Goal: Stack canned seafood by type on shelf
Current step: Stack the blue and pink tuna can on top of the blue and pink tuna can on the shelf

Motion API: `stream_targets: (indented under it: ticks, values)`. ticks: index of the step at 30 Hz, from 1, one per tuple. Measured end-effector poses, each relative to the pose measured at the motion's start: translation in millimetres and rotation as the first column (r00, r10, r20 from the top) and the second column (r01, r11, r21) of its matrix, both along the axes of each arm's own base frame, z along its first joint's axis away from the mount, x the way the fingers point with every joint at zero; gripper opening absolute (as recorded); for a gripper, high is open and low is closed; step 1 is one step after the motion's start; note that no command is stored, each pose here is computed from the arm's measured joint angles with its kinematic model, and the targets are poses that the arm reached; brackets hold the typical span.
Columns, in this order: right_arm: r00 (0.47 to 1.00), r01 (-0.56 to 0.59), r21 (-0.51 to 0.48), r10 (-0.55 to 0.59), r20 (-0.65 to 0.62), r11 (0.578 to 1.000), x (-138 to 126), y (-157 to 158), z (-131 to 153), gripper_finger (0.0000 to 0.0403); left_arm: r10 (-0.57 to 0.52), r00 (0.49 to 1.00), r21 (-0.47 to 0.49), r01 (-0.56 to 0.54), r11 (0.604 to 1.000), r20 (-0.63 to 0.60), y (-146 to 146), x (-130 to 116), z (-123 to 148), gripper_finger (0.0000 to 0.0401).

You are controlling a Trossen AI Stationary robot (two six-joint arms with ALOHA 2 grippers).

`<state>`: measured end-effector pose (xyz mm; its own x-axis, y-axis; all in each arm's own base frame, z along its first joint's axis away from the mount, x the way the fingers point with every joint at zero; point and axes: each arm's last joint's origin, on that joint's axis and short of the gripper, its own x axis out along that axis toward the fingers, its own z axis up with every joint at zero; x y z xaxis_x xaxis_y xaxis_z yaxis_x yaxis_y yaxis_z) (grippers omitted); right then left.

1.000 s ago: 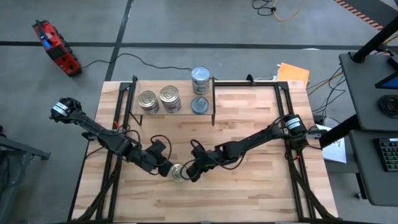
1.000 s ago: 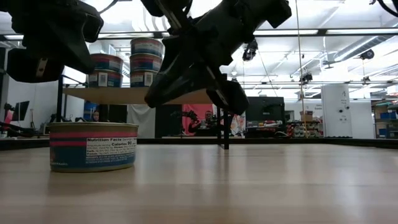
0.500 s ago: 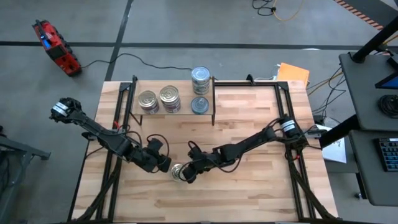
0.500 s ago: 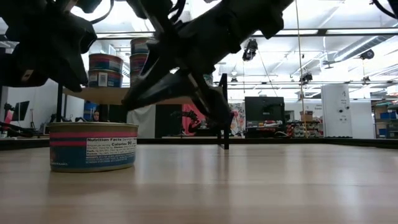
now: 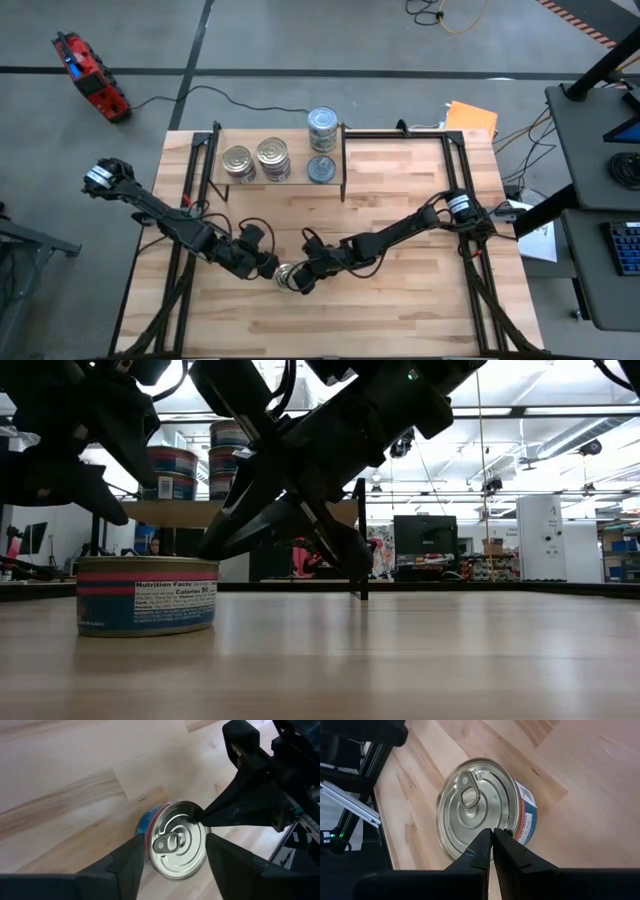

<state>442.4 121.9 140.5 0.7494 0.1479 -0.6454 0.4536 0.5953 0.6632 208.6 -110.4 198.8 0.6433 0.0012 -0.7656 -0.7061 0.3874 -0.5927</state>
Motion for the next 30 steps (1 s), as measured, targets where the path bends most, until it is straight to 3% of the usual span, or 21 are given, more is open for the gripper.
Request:
stream_targets:
  ticks: [16,30]
  values:
    - [0.999,-0.008,-0.008,0.008,-0.037,1.000,-3,1,-3,0.0013,-0.061,0.998,-0.033,0.062,0.998,0.034,-18,-6,2,0.0274]
    - [0.998,-0.029,-0.026,0.028,-0.047,0.999,-5,4,-4,0.0013,-0.055,0.996,-0.032,0.057,0.998,0.068,-22,-5,2,0.0289]
